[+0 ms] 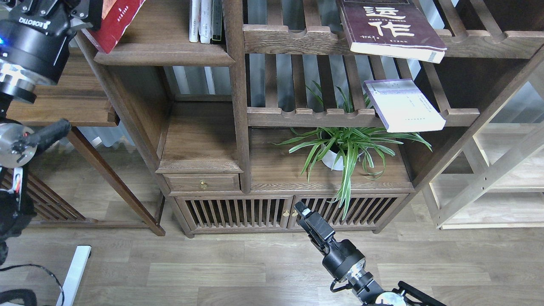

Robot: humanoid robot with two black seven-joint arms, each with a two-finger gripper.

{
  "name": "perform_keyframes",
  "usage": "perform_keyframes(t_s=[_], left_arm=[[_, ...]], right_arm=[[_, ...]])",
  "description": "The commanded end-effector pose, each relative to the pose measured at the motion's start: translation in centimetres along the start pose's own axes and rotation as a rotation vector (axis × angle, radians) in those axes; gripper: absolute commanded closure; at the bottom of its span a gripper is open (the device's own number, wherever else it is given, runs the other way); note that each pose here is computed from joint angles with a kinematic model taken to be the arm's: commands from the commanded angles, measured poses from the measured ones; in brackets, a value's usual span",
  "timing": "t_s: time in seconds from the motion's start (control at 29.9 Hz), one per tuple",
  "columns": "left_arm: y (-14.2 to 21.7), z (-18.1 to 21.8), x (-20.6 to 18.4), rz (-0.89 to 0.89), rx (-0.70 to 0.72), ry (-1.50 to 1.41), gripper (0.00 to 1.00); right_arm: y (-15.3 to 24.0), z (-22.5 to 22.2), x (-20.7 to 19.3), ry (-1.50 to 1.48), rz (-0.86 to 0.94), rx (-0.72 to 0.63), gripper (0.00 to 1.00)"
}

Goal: Organize books on shelf
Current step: 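Push the red book into the upper shelf slot with the left gripper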

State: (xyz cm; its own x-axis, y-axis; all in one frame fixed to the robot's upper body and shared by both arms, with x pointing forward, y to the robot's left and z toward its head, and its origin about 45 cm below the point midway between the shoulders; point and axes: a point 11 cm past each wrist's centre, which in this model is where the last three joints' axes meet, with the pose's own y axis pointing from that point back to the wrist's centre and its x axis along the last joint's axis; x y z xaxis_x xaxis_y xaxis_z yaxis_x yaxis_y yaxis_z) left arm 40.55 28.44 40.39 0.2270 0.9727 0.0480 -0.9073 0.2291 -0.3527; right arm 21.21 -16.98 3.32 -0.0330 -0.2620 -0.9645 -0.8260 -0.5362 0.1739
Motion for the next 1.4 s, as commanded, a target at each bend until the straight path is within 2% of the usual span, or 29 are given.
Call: perform_keyframes(t_s=[0.0,0.2,0.67,1.07,1.37], left_arm=[[-0.9,-0.4,-0.1,0.056,0.028,-0.029,1.0],[-3.9,-1.0,-0.8,0.132,0.049,-0.062,1.0],[-9.6,-2.1,-2.8,0.069,0.027,-0.127,1.0],[-9.7,-5.5,-2.1,0.086,0.078,-0.124,1.0],[-11.2,-6.8,-2.1,0.11,0.108,-0.11,1.0]], right_arm=[[-0.1,-0.1,-0.1,0.001,-0.005,0.0,0.01],[0.2,-0.5,0.0,0.011,-0.001,0.0,0.01],[2.4,-2.2,1.5,0.052,0.055,0.003,0.01],[3.0,-1.7,1.6,0.058,0.056,-0.011,0.01],[3.1,-1.5,1.5,0.069,0.053,-0.024,0.01]])
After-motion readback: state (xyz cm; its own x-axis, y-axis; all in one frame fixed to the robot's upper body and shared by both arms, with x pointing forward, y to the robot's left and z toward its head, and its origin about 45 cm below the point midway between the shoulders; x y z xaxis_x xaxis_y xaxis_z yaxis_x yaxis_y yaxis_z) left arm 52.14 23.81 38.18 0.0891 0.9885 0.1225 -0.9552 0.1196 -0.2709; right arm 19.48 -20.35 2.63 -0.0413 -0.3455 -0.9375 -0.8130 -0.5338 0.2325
